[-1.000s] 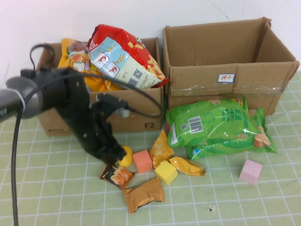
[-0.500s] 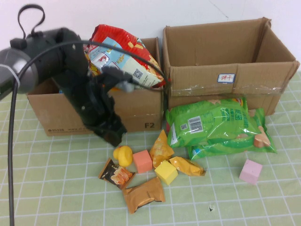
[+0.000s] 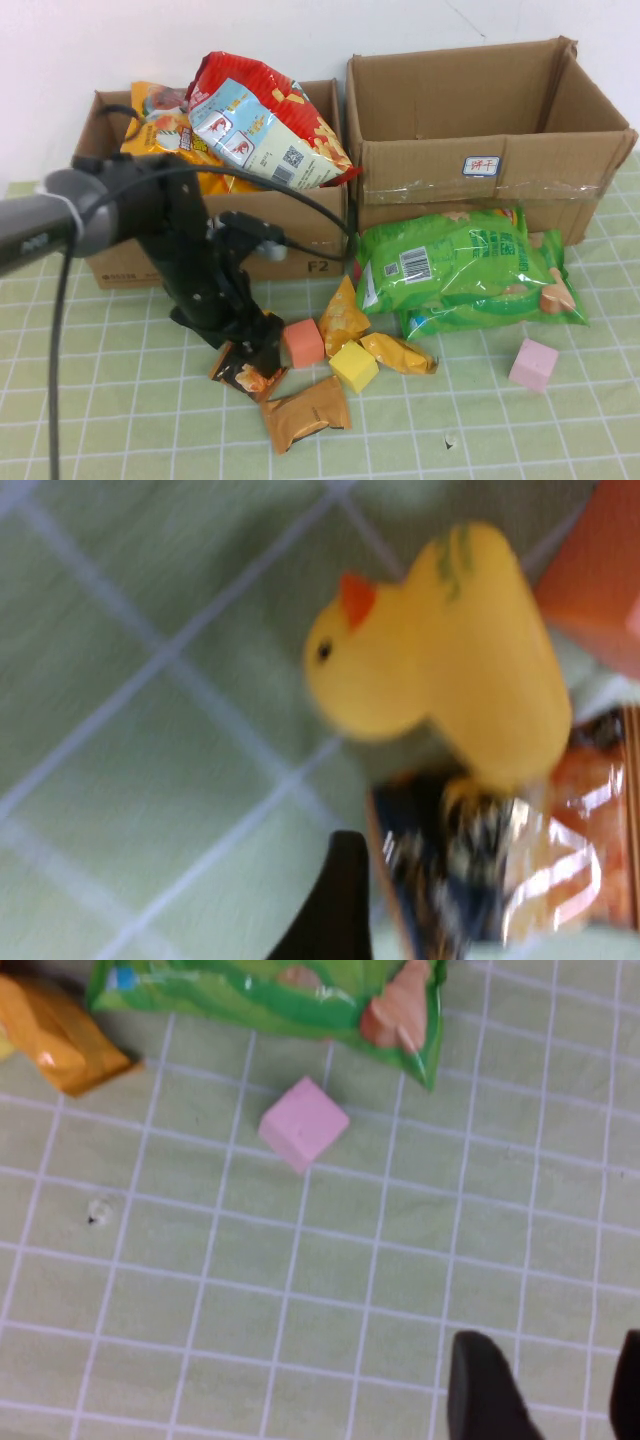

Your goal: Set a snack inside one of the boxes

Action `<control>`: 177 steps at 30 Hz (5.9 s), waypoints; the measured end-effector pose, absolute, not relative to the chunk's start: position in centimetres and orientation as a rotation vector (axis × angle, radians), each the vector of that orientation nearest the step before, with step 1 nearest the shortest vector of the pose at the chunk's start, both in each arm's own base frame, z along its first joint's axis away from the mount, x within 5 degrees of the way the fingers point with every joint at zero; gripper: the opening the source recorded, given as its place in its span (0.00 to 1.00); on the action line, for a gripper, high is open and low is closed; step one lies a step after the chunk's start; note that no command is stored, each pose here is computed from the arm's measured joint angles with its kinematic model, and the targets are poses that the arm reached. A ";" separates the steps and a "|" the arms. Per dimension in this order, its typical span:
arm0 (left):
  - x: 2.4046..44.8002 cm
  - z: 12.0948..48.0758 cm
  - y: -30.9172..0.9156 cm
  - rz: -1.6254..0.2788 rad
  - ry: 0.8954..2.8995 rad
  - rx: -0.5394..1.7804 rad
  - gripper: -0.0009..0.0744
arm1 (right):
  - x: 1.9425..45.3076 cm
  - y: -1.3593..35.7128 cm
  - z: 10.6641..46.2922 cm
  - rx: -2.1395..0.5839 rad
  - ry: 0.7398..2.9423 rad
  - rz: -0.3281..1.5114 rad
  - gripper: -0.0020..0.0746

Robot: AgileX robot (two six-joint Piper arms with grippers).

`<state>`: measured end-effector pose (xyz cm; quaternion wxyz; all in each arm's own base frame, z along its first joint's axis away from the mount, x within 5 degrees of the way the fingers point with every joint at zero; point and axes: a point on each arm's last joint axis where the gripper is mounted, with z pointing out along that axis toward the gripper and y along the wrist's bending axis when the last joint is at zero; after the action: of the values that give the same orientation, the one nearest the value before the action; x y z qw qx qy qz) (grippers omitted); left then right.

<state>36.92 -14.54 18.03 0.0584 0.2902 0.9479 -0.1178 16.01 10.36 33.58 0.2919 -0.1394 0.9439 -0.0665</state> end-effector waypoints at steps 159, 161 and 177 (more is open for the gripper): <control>5.3 17.6 -0.6 -0.096 1.840 0.111 0.01 | 5.1 1.1 27.8 -0.194 2.181 0.349 0.03; 5.3 17.6 -0.6 -0.101 1.842 0.104 0.01 | 5.1 1.1 27.8 -0.194 2.181 0.349 0.03; 5.3 17.5 0.0 -0.027 1.846 -0.017 0.01 | 5.1 1.1 27.8 -0.194 2.181 0.349 0.02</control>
<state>5.29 0.00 17.54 0.6035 -0.0073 0.7973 -0.0115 5.09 1.05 27.77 0.4458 -0.0785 0.8805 0.1411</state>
